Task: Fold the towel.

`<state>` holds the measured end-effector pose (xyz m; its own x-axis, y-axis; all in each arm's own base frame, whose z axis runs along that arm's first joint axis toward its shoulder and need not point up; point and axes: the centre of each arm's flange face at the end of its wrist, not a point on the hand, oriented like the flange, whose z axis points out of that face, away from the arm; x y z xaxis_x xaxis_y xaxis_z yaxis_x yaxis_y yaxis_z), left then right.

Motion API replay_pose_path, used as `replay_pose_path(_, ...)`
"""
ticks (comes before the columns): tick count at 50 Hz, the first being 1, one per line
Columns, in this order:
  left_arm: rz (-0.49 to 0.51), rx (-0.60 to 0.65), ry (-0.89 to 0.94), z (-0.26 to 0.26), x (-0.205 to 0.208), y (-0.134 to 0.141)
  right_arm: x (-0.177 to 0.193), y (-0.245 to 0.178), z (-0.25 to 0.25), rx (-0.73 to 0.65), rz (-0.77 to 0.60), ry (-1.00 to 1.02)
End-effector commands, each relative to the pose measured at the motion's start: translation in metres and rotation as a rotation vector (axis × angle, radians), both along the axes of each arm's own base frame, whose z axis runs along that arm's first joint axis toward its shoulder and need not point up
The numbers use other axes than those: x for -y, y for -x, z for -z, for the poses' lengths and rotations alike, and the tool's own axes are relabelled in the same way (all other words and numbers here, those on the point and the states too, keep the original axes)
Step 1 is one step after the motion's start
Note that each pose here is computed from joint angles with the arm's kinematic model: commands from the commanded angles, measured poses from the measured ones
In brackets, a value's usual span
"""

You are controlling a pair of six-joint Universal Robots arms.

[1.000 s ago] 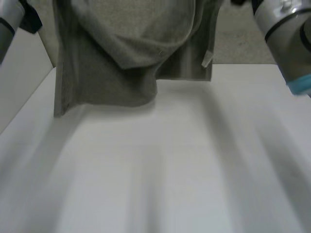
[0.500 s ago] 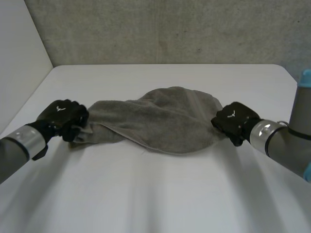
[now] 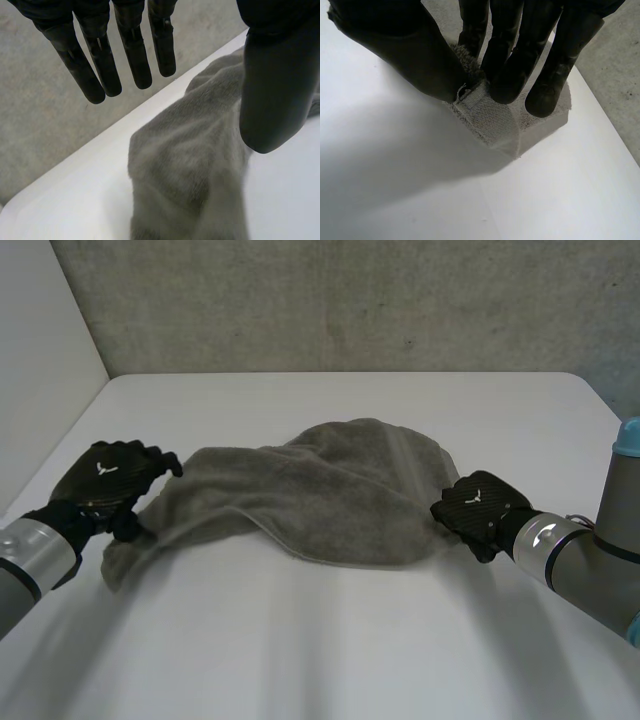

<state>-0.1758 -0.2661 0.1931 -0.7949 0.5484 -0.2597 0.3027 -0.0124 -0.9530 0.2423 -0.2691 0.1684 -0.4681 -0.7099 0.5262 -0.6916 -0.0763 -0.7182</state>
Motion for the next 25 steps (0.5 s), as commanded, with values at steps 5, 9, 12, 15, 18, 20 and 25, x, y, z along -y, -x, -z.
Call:
replay_pose_path(5,-0.065,0.038,0.053,-0.001,0.005,0.020,-0.003,0.000,0.004,-0.005,-0.003,-0.014)
replay_pose_path(9,-0.095,0.057,0.020,0.009,0.011,0.026,-0.005,0.000,0.005,-0.008,-0.006,-0.018)
replay_pose_path(12,-0.086,0.062,0.000,0.011,0.007,0.028,-0.004,0.001,0.005,-0.008,-0.003,-0.019)
replay_pose_path(15,-0.077,0.071,-0.054,0.017,0.000,0.029,-0.003,0.002,0.006,-0.008,-0.001,-0.023)
replay_pose_path(18,-0.068,0.083,-0.117,0.025,-0.010,0.029,-0.003,0.002,0.006,-0.008,0.000,-0.023)
replay_pose_path(20,-0.052,0.095,-0.155,0.031,-0.020,0.031,-0.003,0.002,0.006,-0.008,0.000,-0.023)
replay_pose_path(25,-0.059,0.107,-0.185,0.039,-0.029,0.030,-0.004,0.001,0.008,-0.010,-0.005,-0.026)
